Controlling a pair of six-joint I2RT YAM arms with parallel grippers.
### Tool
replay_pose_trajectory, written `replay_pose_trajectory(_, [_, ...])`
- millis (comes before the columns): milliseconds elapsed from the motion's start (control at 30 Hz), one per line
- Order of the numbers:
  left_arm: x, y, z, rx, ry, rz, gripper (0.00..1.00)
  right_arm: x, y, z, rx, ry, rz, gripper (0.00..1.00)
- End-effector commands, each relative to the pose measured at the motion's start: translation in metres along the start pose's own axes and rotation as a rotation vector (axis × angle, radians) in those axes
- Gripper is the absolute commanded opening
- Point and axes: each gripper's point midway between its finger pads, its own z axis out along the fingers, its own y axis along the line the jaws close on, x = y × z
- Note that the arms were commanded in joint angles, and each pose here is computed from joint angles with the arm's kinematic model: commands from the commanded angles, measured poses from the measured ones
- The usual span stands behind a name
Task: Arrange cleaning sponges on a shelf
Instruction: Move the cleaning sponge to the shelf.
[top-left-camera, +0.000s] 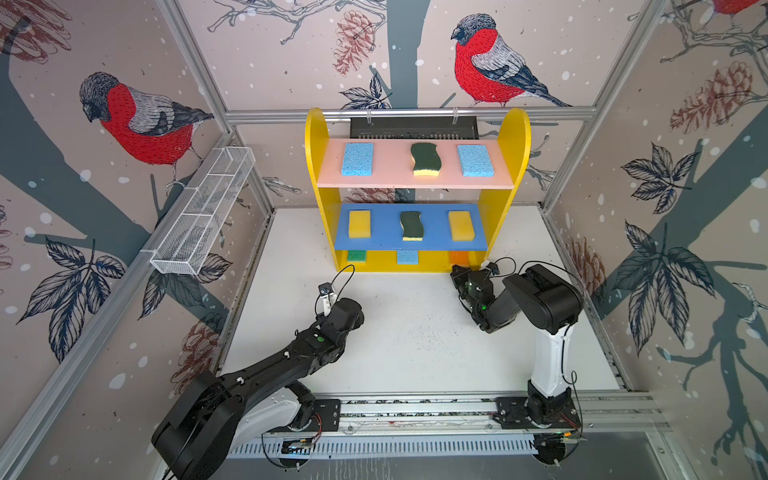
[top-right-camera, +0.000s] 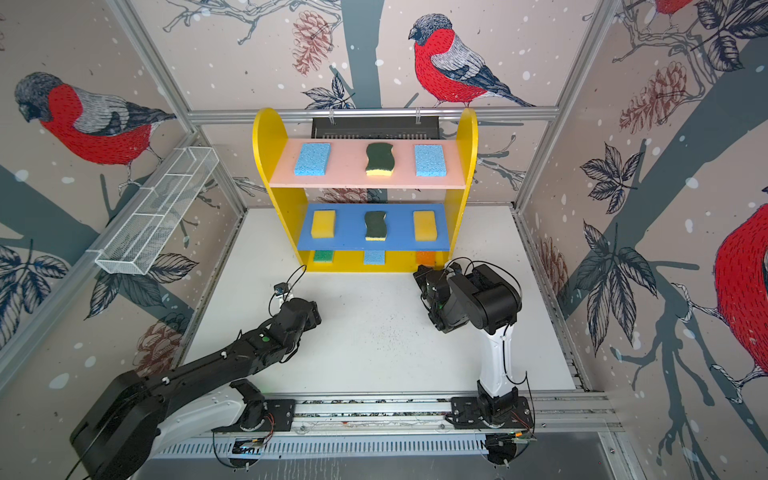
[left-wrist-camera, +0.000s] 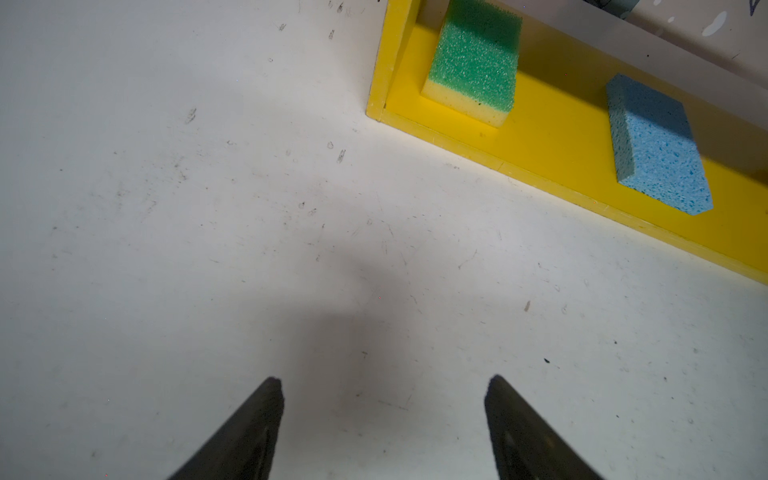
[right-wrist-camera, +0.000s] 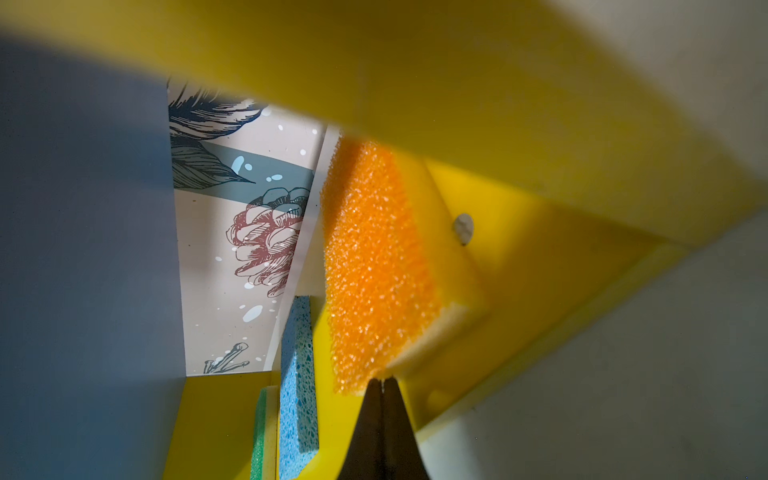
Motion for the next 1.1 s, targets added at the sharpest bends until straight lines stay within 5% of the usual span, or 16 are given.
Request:
replay_pose_trajectory(0, [-0.006, -0.007, 0.0, 0.026, -0.02, -0.01, 0.78, 0.007, -0.055, -0.006, 0.207, 0.034, -0.068, 0.0])
replay_pose_trajectory(1067, [-0.004, -0.012, 0.006, -0.002, 0.017, -0.008, 0.77, -0.014, -0.062, -0.011, 0.241, 0.004, -0.065, 0.0])
